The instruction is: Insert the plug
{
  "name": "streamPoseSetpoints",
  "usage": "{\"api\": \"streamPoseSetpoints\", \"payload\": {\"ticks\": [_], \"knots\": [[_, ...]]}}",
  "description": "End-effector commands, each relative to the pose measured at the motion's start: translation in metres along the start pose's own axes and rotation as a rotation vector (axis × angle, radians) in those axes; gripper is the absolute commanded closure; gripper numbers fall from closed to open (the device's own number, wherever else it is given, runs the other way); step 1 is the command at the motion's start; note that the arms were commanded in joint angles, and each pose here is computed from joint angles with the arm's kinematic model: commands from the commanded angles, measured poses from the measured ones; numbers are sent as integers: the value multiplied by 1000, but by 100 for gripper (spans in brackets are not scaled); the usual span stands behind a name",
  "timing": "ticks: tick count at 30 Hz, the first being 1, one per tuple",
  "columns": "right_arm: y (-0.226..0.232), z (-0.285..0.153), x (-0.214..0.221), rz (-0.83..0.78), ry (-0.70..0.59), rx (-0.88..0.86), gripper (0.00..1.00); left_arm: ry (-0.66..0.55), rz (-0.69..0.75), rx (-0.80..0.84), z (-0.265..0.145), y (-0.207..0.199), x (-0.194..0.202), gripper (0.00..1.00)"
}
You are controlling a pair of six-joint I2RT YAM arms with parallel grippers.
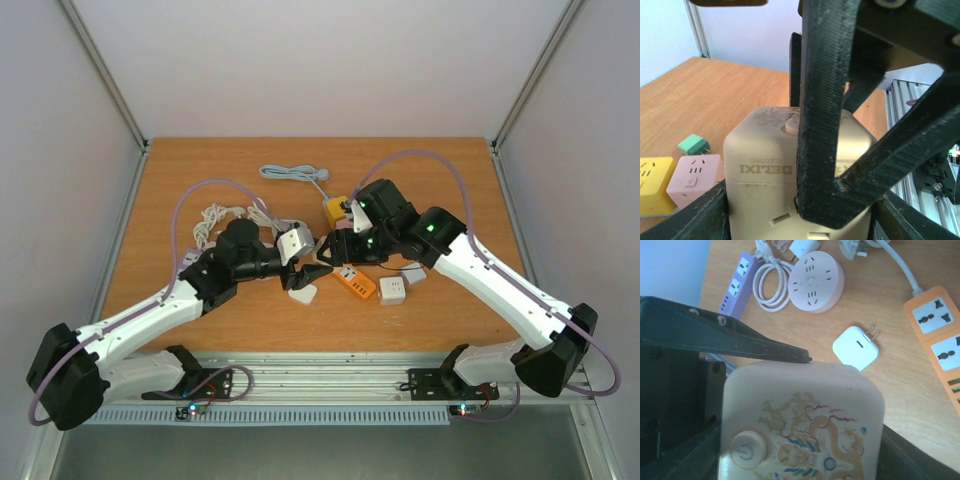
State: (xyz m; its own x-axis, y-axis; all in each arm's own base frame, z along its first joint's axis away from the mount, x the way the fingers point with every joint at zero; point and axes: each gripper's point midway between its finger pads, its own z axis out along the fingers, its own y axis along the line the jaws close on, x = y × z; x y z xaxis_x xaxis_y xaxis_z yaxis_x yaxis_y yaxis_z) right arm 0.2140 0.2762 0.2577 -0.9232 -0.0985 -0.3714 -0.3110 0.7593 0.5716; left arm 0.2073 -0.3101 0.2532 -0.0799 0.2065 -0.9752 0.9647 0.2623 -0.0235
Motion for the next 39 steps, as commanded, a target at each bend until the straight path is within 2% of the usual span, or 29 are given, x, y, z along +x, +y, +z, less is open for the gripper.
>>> {"api": "streamPoseSetpoints", "payload": {"ticks": [1, 4, 6, 8, 9, 11, 15, 17, 21, 26, 33, 39], "knots": [[-17, 6, 0, 19, 18, 89, 40, -79, 70, -2, -3, 0, -24, 61], [-21, 1, -7, 1, -22, 120, 51, -78, 49, -51, -4, 8, -25, 44], [-24, -5, -17, -28, -58, 154, 52, -81, 17, -92, -6, 15, -28, 29], [-29, -14, -33, -44, -105, 168, 53, -86, -16, -144, -9, 23, -31, 20], [-31, -17, -42, -56, -123, 169, 53, -87, -31, -181, -12, 29, -33, 12], [-39, -25, -61, -83, -156, 182, 53, -98, -72, -276, -21, 42, -40, 1], [-50, -33, -104, -130, -221, 162, 53, -131, -228, -570, -59, 81, -59, 0], [-58, -32, -123, -158, -249, 172, 53, -97, -299, -691, -80, 93, -58, 1], [-73, -21, -152, -215, -263, 171, 53, -26, -394, -816, -114, 100, -60, 1], [-100, 4, -176, -250, -217, 224, 53, 58, -483, -843, -141, 103, -35, 1], [-119, 42, -186, -289, -129, 221, 53, 96, -363, -893, -159, 103, -11, 1], [-135, 68, -181, -258, -58, 224, 53, 93, -345, -903, -158, 106, -7, 1]]}}
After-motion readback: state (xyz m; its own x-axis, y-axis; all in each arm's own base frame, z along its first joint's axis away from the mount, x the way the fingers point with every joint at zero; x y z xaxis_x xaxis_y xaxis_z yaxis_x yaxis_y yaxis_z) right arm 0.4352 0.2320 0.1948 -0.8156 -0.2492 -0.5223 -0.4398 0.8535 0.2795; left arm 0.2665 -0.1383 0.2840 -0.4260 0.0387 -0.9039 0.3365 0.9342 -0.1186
